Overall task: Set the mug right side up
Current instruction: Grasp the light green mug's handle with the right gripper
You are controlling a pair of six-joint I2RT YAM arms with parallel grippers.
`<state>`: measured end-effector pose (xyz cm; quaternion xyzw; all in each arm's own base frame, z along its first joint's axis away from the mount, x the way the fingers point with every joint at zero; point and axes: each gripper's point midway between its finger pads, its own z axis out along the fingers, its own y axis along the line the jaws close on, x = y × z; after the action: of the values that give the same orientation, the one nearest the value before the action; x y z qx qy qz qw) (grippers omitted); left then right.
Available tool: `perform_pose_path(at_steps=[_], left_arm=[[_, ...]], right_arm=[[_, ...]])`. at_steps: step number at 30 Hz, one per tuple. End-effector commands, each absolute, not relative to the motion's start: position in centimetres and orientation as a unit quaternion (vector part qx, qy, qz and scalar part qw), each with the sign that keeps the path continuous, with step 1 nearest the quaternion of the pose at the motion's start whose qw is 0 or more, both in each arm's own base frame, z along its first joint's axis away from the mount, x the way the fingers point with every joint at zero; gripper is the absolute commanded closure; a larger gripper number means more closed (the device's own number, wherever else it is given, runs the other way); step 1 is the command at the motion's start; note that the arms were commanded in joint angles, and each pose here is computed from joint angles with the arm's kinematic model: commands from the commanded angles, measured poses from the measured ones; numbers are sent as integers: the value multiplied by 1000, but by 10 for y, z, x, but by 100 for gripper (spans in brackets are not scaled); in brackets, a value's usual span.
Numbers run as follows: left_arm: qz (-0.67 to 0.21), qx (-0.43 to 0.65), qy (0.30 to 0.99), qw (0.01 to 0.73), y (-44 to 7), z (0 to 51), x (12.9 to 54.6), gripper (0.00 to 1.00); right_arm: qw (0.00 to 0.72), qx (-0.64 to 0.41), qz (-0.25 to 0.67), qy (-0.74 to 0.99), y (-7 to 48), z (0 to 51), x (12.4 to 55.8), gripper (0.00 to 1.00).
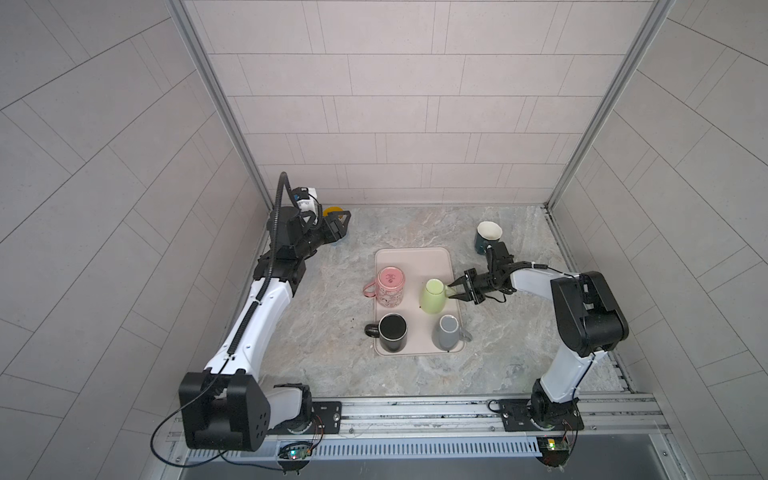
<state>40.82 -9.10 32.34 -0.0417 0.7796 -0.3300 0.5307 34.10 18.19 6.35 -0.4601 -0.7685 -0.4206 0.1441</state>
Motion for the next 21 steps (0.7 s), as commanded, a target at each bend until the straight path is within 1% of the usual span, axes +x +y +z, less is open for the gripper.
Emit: perform_pose_path(at_steps=[1, 10, 21], left_arm=[[-333, -38, 772, 540, -89, 330, 406, 37], [-331, -38, 774, 539, -88, 328, 406, 37], [-331, -39, 774, 538, -88, 327, 406, 37]], right_arm=[[147, -467, -413, -768, 184, 59, 343, 70], [139, -472, -416, -765, 183, 57, 349, 75], [123, -482, -426, -756, 185, 54, 359, 83]])
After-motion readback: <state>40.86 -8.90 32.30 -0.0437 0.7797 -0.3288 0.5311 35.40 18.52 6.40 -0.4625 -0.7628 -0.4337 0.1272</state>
